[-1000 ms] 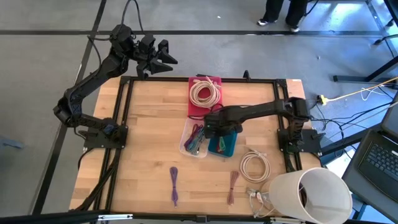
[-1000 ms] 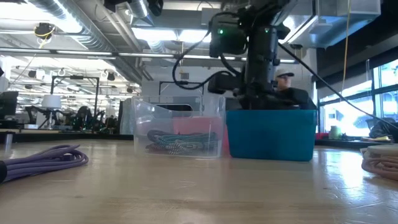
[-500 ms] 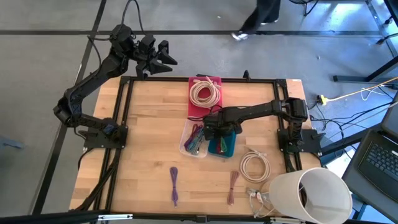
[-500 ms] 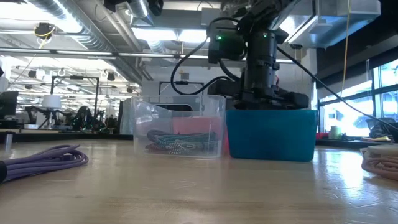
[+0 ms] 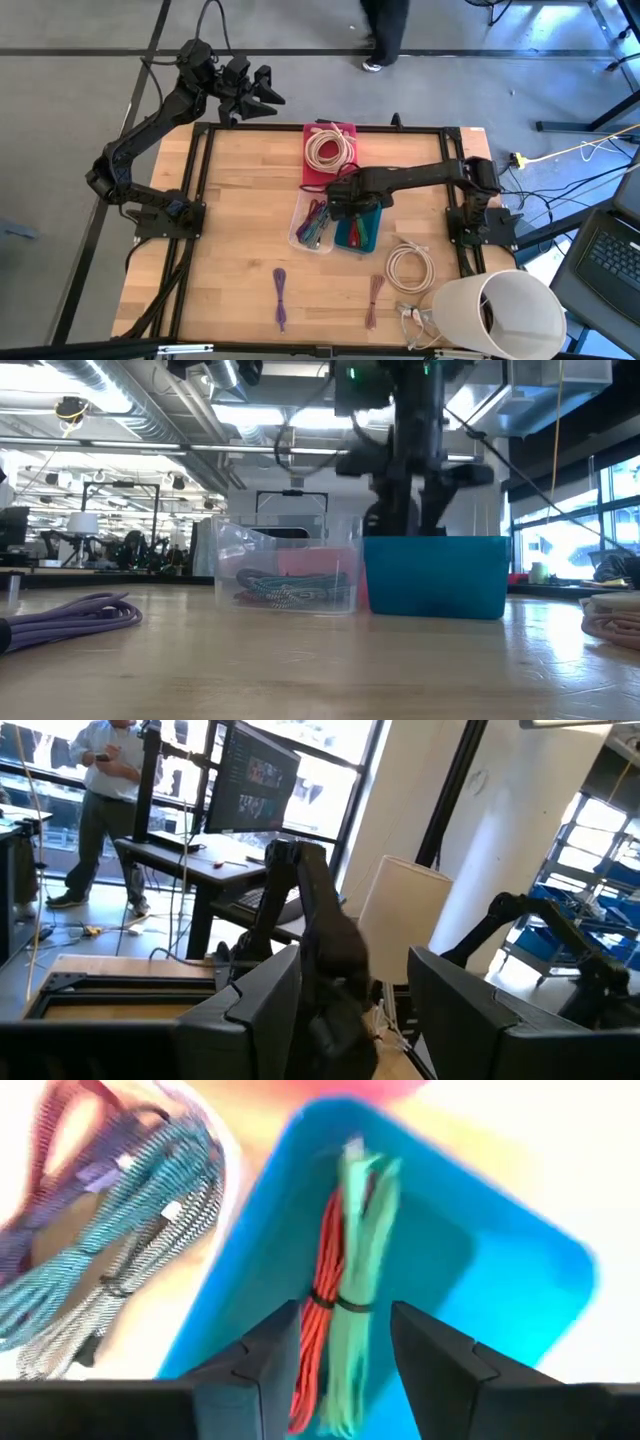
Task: Pick & Place USB Port
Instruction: Put the brown HDMI cable into the pink bin, then put the pink charger cable into the blue bin
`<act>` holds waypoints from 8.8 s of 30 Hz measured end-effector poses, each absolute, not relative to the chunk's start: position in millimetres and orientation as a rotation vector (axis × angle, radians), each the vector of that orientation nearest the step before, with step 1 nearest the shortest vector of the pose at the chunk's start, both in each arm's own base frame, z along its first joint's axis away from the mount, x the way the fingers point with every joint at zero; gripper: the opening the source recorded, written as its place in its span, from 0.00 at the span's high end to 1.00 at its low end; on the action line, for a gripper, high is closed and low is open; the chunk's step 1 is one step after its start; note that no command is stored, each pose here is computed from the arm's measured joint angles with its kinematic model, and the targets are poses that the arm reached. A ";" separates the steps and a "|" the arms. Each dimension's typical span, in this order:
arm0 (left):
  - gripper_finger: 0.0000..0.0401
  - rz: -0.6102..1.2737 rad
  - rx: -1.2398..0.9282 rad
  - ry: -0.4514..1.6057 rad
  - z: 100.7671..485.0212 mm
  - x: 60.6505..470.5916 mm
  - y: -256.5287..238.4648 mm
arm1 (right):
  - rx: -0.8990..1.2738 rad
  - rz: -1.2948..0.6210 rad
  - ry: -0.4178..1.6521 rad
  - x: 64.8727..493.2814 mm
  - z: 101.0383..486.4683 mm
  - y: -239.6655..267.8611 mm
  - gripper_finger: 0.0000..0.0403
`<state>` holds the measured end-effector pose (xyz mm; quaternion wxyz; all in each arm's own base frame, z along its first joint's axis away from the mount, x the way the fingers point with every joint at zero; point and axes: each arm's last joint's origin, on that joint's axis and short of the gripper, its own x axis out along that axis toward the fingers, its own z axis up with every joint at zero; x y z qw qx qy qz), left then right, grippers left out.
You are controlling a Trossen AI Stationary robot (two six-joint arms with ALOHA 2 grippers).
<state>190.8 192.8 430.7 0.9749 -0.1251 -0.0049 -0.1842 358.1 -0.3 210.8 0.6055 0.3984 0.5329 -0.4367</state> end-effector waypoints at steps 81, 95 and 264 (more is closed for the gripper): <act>0.55 -0.109 -0.274 0.197 426.5 137.1 120.7 | 0.699 -0.666 1.742 175.9 143.6 96.6 0.49; 0.55 -0.103 -0.272 0.198 426.5 137.1 120.9 | 0.732 -0.865 1.728 172.4 152.7 97.7 0.94; 0.55 -0.151 -0.035 0.286 414.7 145.9 107.8 | 1.212 -1.203 1.275 337.6 221.7 266.0 0.65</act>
